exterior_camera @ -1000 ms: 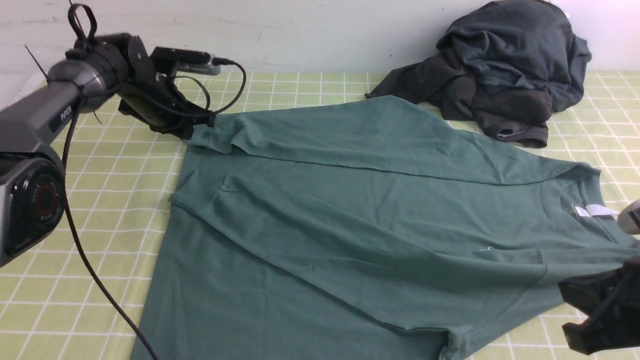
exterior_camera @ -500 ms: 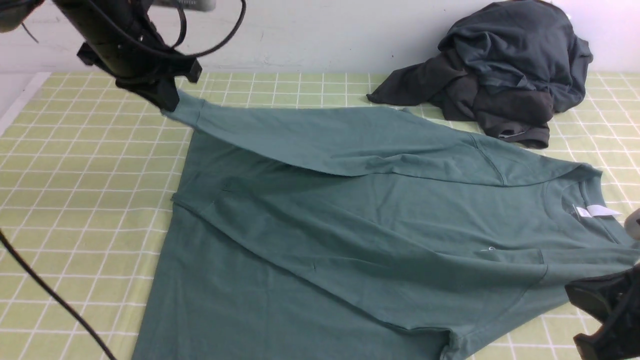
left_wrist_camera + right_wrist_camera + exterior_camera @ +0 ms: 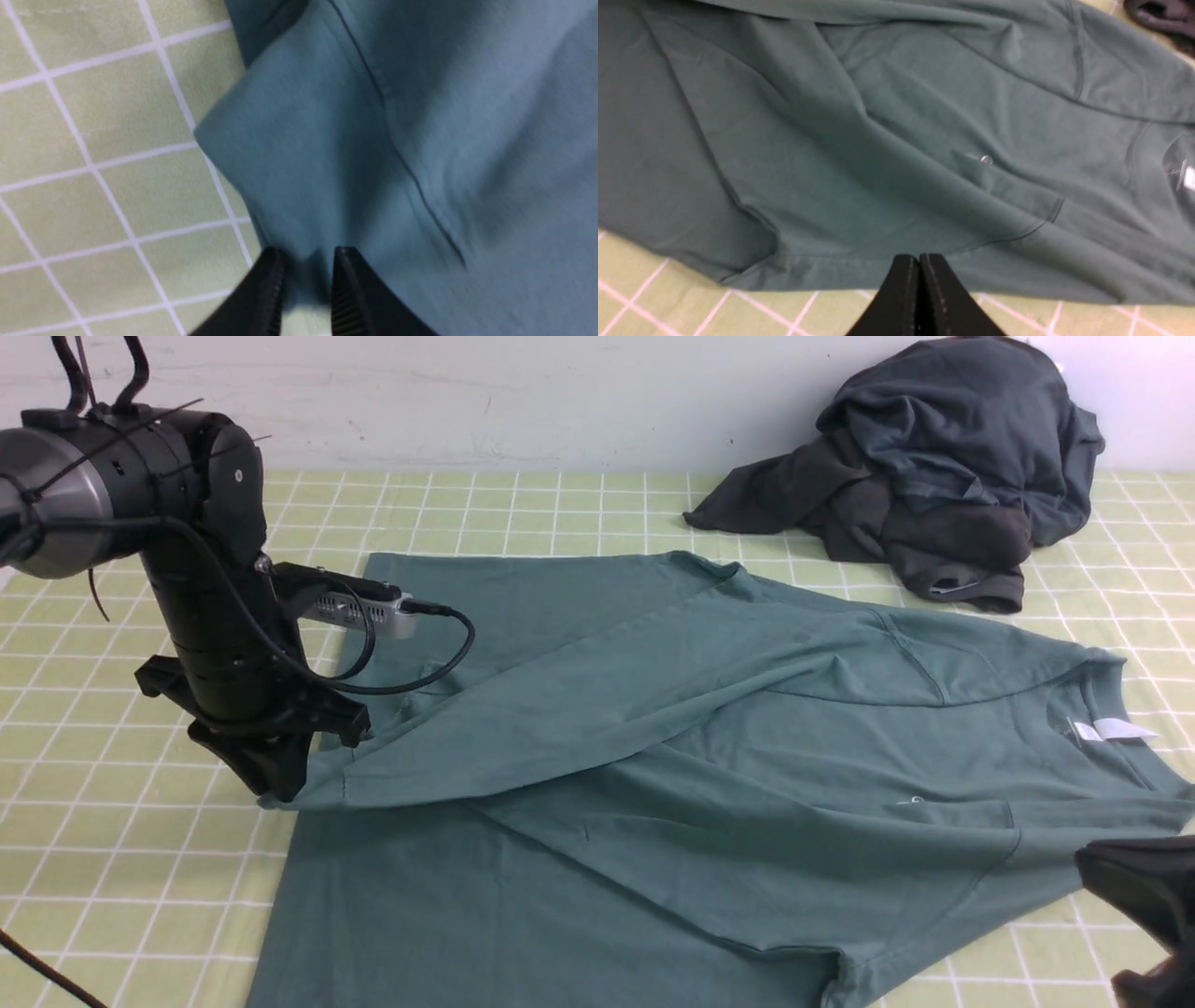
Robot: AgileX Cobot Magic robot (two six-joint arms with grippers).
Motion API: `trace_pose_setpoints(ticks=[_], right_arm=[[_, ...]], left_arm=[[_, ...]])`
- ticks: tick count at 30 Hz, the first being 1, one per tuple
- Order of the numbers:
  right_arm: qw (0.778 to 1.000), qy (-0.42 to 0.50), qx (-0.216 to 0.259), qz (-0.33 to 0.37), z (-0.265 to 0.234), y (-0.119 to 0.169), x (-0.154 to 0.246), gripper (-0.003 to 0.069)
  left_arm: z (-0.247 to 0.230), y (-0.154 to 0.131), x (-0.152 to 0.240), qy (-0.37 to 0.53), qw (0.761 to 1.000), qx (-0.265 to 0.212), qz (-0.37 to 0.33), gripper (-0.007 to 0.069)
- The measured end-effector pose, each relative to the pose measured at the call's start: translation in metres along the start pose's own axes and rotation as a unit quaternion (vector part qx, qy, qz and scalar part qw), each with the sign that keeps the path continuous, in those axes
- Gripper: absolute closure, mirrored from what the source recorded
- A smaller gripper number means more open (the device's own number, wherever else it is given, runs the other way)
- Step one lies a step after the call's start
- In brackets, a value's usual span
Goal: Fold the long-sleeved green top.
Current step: Use the left arm to drag and drop the cuff onto the cuff closest to the left arm, then use both arms simultaneously to clamp the lower edge of the clothing fabric
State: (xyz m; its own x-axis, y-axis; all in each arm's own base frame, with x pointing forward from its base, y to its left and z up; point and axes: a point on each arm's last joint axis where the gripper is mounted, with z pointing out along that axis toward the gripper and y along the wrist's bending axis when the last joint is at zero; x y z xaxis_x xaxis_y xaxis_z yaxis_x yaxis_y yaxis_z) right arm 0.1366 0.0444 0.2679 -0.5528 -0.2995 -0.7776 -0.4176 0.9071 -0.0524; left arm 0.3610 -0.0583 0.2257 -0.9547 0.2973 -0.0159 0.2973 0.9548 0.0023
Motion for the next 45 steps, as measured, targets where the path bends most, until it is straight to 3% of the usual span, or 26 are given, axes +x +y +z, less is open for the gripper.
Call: trace_pose_setpoints(ticks=[5, 8, 11, 12, 13, 15, 21, 25, 27, 32, 38, 42, 45], right_arm=[[1.0, 0.014, -0.011, 0.009, 0.0, 0.002, 0.002, 0.067], [1.0, 0.01, -0.015, 0.018, 0.0, 0.003, 0.002, 0.067], [1.0, 0.007, -0.016, 0.021, 0.0, 0.003, 0.001, 0.067], [1.0, 0.007, -0.016, 0.021, 0.0, 0.003, 0.001, 0.067], [1.0, 0.006, -0.017, 0.022, 0.0, 0.003, 0.001, 0.067], [1.0, 0.005, -0.017, 0.023, 0.0, 0.003, 0.001, 0.067], [0.999, 0.005, -0.019, 0.026, 0.0, 0.003, 0.001, 0.067], [0.999, 0.004, -0.02, 0.029, 0.0, 0.004, 0.001, 0.067], [0.999, 0.003, -0.023, 0.034, 0.0, 0.004, 0.0, 0.067], [0.999, 0.0, -0.029, 0.032, 0.0, 0.005, 0.0, 0.067], [0.997, -0.03, -0.076, -0.003, 0.0, 0.014, -0.006, 0.067], [0.988, -0.027, -0.119, -0.09, 0.005, 0.019, -0.018, 0.0655], [0.976, -0.013, -0.132, -0.173, 0.022, 0.015, -0.033, 0.0585]], left_arm=[[-0.016, -0.03, 0.035, -0.003, 0.999, 0.0, 0.038, 0.0312], [-0.006, -0.055, 0.07, 0.014, 0.993, 0.003, 0.117, 0.0241], [0.019, -0.069, 0.095, 0.021, 0.971, 0.006, 0.238, 0.0218], [0.019, -0.069, 0.095, 0.021, 0.971, 0.006, 0.238, 0.0217], [0.036, -0.073, 0.106, 0.024, 0.948, 0.008, 0.319, 0.0216], [0.051, -0.074, 0.116, 0.026, 0.923, 0.01, 0.383, 0.0216], [0.072, -0.074, 0.123, 0.017, 0.883, 0.013, 0.469, 0.0239], [0.072, -0.075, 0.119, -0.001, 0.878, 0.006, 0.478, 0.0309], [0.072, -0.075, 0.116, -0.017, 0.879, -0.001, 0.476, 0.0424], [0.057, -0.075, 0.119, -0.039, 0.896, -0.006, 0.442, 0.0594], [0.007, -0.074, 0.131, -0.127, 0.917, -0.029, 0.376, 0.062], [-0.013, -0.073, 0.143, -0.155, 0.929, -0.029, 0.335, 0.0624], [-0.016, -0.073, 0.15, -0.142, 0.936, -0.022, 0.323, 0.0625]])
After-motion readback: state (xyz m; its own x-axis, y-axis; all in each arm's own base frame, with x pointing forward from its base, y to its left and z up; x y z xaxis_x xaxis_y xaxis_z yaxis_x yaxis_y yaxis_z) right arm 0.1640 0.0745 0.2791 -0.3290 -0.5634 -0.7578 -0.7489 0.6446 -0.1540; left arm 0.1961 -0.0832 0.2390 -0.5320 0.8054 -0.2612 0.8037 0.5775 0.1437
